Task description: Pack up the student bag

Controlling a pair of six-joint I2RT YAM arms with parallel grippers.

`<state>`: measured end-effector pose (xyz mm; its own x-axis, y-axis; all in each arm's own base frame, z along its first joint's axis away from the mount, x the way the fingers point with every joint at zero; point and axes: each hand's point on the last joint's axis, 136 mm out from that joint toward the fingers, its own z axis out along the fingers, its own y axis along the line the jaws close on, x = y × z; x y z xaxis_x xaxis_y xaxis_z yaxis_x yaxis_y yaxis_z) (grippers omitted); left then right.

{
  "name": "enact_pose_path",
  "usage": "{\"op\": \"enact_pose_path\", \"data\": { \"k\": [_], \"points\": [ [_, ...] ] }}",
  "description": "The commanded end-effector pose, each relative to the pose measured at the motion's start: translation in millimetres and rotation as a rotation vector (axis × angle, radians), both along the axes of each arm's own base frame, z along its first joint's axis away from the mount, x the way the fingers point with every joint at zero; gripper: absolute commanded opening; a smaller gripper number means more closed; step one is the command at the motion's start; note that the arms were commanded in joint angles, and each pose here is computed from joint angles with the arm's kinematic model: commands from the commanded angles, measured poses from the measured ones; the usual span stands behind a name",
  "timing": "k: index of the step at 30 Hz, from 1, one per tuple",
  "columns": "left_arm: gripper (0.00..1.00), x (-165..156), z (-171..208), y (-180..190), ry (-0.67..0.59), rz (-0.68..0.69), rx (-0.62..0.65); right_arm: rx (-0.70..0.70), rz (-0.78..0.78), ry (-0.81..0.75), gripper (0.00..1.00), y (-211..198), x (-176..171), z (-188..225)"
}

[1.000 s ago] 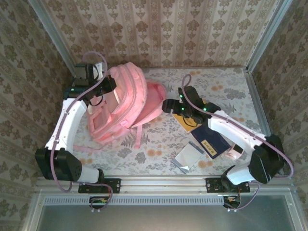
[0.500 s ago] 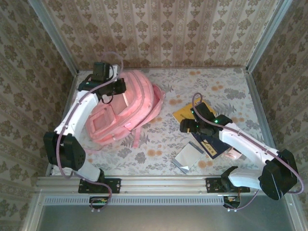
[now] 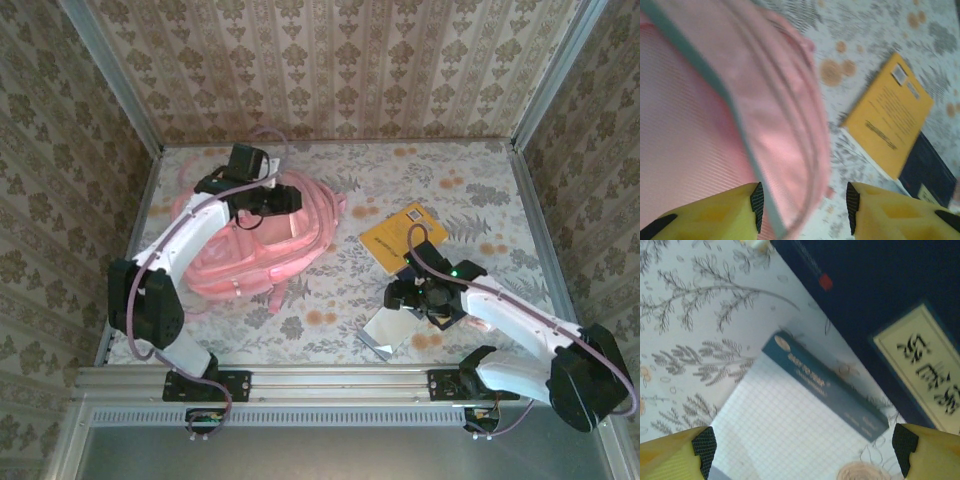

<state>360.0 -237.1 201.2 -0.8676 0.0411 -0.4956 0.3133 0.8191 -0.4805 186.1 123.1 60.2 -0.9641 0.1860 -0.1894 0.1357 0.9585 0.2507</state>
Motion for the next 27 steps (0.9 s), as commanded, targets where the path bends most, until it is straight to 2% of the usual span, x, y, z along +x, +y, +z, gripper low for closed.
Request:
{"op": "enact_pose_path", "data": {
  "k": [1,5,9,12,15,23,27],
  "points": [
    [0.51,-36.0,14.5,-33.8,-0.008,-0.103,-0.061,0.078,-0.041,0.087,0.93,2.2,-27.0,-3.9],
    [0.52,-68.8,6.9,-71.3,0.027,-0.205,-0.131,0.165,-0.059,0.131,0.93,10.9,-40.8,-12.8],
    [0.53,-100.7,-22.7,-113.5,0.127,-0.326,-0.146,0.242,-0.051,0.194,0.93,25.5,-47.2,-26.8],
    [0.53,-116.1,-48.3,-130.3,0.184,-0.374,-0.129,0.273,-0.044,0.205,0.93,33.7,-43.4,-30.2],
    [0.53,-124.1,-69.1,-139.3,0.246,-0.395,-0.152,0.294,-0.037,0.177,0.92,41.8,-30.6,-27.5],
    [0.53,-135.2,-116.6,-134.1,0.367,-0.350,-0.155,0.352,-0.008,0.136,0.91,70.2,10.7,-15.2],
    [0.53,-147.1,-132.3,-135.3,0.444,-0.378,-0.168,0.378,-0.002,0.131,0.90,82.1,25.9,-10.7]
  ]
}}
